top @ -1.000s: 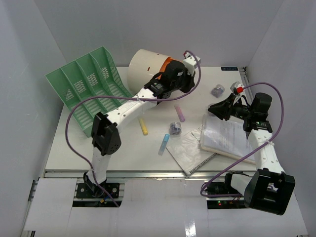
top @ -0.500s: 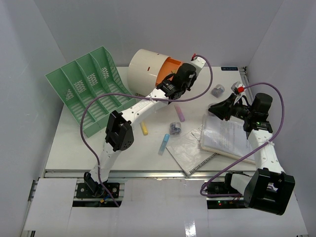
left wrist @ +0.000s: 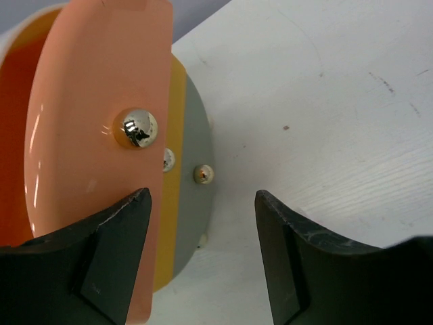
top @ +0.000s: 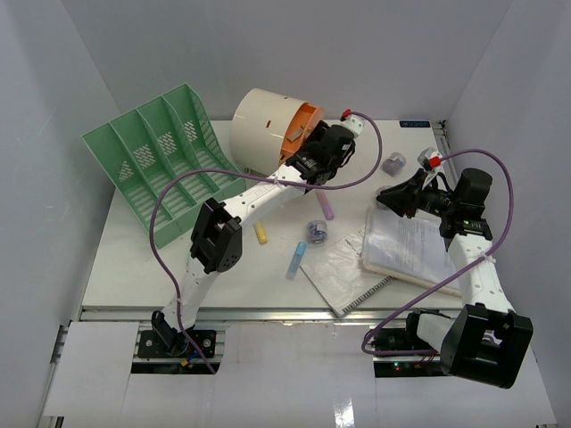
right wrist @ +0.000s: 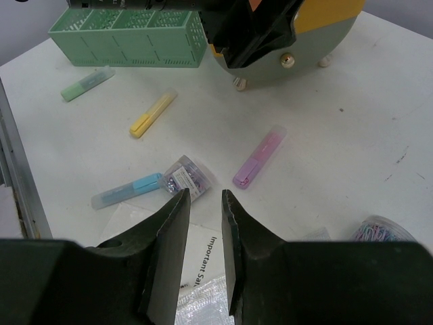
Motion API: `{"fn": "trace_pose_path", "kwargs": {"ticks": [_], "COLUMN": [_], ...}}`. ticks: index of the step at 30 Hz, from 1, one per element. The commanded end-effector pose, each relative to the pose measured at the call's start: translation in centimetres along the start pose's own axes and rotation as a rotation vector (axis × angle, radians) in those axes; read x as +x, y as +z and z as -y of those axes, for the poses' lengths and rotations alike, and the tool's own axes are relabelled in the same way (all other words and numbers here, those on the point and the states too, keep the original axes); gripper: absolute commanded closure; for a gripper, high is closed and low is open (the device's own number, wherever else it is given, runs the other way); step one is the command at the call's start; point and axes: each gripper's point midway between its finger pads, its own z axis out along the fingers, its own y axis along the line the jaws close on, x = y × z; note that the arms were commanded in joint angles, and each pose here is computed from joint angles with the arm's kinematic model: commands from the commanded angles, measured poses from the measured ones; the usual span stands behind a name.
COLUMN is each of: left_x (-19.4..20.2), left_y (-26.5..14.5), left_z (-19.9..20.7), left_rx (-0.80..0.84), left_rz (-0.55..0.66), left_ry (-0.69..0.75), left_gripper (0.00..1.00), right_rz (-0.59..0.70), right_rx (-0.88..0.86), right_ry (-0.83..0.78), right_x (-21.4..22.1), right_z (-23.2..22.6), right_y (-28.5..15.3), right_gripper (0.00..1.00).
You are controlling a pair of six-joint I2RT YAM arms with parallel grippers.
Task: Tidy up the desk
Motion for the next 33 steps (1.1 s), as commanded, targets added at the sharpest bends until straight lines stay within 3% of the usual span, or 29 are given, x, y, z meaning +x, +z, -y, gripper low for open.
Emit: {"fn": "trace_pose_path", "kwargs": {"ticks": [1, 8, 16, 19, 25, 33], "left_x": [-3.8, -2.2, -1.4, -2.2, -5.8, -1.5], "left_y": [-3.0, -2.2, -2.1, -2.9, -8.9, -17.2], "left_z": [-5.2, -7.0, -9.1, -8.4, -5.8, -6.4], "left_rx": [-0.102, -0.135, -0.153, -0.079, 0.262, 0.420], "left_rz": [0.073, 0.037, 0.017, 0.042, 0.179, 0.232], "left_ry": [-0.052, -0.052, -0.077, -0.083, -0.183, -0.350], "left_gripper": [0.18, 0.09, 0.08, 0.07, 0.06, 0.06], "right_rz": [0.015, 0.017, 0.015, 0.013, -0.004, -0.185], "right_rx": [0.001, 0.006, 0.011, 0.006, -0.031, 0.046], "right_ry": [-0.034, -0.034, -0.029, -0.025, -0.007, -0.017], "right_x": [-0.4, -0.5, -0.4, -0.2, 0.4, 1.0], "right_z": [0.2, 0.3, 0.5, 0.5, 0.3, 2.7], "right_y": [-0.1, -0.2, -0.2, -0.2, 0.2, 6.3], "right_gripper": [0.68, 0.68, 0.68, 0.68, 0.60, 0.47]}}
